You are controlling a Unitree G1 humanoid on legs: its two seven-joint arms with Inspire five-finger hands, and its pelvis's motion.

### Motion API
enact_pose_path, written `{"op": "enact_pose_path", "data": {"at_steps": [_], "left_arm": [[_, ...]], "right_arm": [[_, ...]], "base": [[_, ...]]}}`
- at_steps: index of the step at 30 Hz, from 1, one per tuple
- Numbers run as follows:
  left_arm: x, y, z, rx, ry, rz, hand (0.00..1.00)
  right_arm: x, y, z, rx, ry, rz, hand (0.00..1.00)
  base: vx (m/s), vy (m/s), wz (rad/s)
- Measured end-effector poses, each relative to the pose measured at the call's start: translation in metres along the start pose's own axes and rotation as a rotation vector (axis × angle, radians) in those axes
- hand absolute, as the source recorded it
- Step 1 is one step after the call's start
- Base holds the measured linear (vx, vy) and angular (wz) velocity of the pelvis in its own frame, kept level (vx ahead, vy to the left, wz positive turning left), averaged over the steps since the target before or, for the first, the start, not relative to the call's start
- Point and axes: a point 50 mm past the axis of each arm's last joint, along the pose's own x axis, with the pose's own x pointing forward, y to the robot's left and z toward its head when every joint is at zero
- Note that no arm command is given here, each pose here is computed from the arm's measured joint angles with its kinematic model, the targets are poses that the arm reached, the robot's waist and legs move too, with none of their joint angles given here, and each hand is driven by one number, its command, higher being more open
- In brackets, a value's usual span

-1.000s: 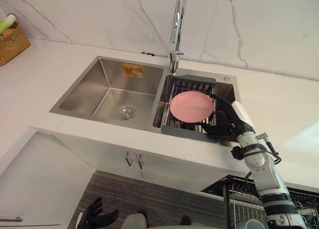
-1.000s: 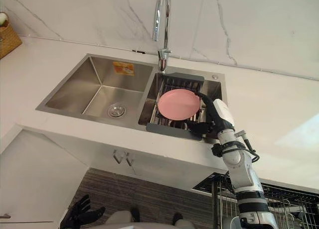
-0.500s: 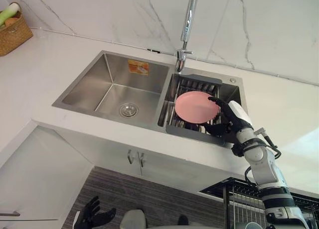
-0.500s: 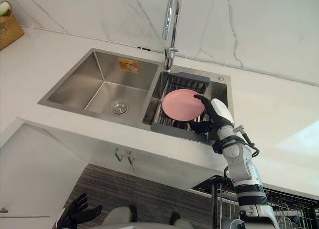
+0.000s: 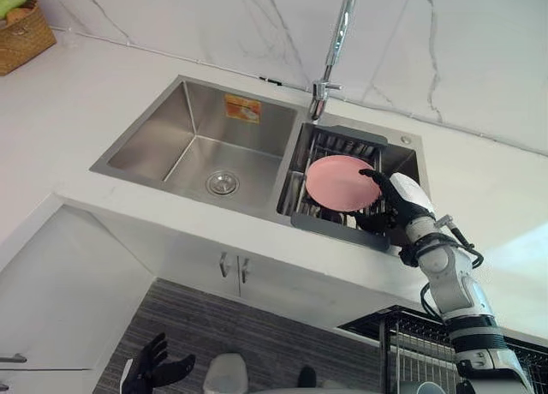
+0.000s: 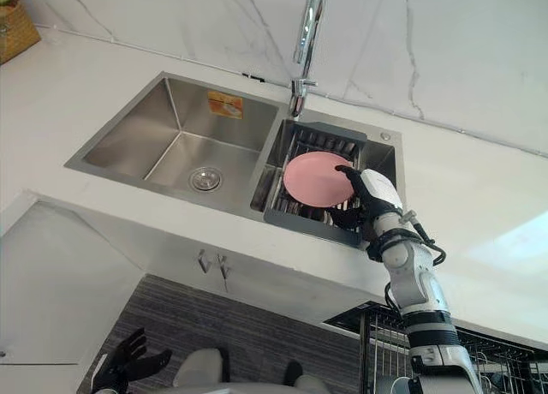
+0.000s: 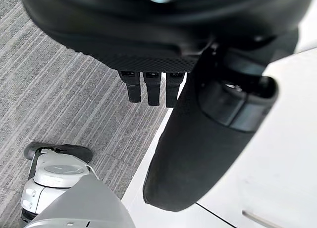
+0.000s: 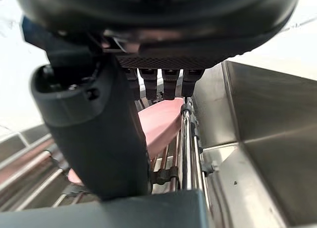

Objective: Walk over to the sink, pick up the cup, carry it to the dishwasher, place the cup inside the dishwasher, then close the dishwasher door

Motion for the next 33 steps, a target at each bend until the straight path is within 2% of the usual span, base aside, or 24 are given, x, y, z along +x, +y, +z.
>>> {"op": "enact_pose_path", "data": {"at_steps": [10,11,16,33], "left_arm": [[0.003,-0.002,0.006,-0.002,-0.014,-0.004,0.9],[0.003,-0.002,0.006,-0.003,-0.016,-0.004,0.9],[0.008,-0.004,0.016,-0.006,-0.045,-0.009,0.9],[0.016,-0.012,0.038,-0.038,-0.124,-0.026,0.9]], "right_arm": [[0.007,-0.001,-0.001,-0.051,0.042,-0.093,0.9],[0.008,-0.002,-0.001,-0.051,0.043,-0.101,0.3],[0.022,-0.019,0.013,-0.044,0.006,-0.209,0.3],[0.023,-0.018,0.031,0.093,-0.104,-0.26,0.3]], "base": [[-0.02,0.004,0.02],[-0.03,0.004,0.04],[-0.03,-0.006,0.01],[0.01,-0.013,-0.01]]}}
